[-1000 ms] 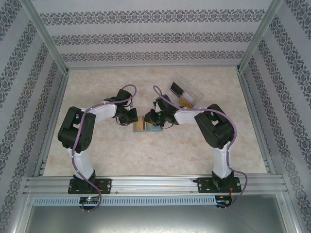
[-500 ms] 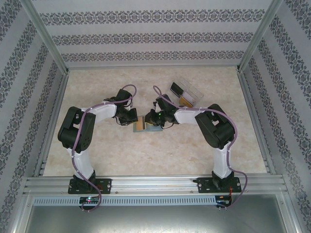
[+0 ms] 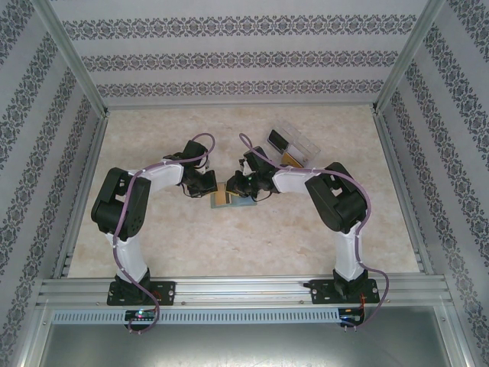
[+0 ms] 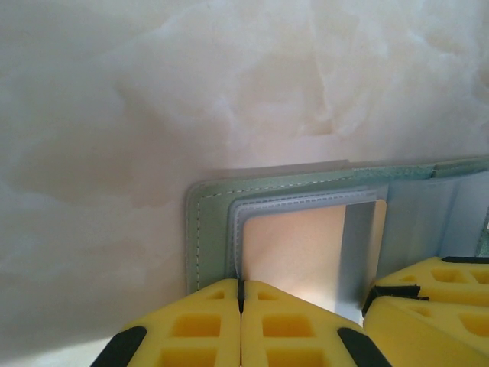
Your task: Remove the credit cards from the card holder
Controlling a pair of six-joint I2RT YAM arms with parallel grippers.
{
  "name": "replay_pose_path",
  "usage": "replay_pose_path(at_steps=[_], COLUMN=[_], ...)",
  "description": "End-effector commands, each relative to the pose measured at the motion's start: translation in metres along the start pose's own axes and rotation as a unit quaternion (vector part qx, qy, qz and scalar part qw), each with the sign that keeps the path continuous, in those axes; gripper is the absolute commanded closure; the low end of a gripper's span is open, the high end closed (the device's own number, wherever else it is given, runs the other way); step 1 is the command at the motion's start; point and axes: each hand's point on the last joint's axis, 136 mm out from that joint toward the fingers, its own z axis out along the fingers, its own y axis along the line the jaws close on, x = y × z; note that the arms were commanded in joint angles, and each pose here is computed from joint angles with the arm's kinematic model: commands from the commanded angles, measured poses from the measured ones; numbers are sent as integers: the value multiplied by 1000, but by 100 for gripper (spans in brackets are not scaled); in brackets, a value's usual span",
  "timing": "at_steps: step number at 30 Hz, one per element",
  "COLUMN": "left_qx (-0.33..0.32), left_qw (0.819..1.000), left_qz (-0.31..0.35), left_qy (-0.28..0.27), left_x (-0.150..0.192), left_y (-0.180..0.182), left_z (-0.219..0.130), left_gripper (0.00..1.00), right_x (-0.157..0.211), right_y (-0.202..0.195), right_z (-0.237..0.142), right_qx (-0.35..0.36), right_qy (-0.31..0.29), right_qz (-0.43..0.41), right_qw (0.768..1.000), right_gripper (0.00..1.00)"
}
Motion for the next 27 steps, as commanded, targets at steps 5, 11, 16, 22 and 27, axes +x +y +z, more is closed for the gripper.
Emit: replay_pose_path(at_steps=[5,11,16,22,27], left_qx=[-46,-45,-45,-43,-43], left_qw=[998,998,998,998,998], left_qz=[-7,-6,-6,-8,-8], left_qy=[44,44,45,47,47], left_x=[26,24,24,26,26], left_y=[27,26,26,26,26], left_z=[20,21,21,22,22], left_gripper=[94,94,94,94,94], right_x=[-6,-2,2,4,4], right_y=[3,-8,-5,1,-4], right_z=[-18,-14,-4,3,5], right_qx=[14,47,47,27,36], right_qy=[-35,-27,-9,3,5], right_qz=[-24,-30,-34,-35,-32], right_qw=[999,998,998,999,999], right_gripper=[83,83,83,83,83])
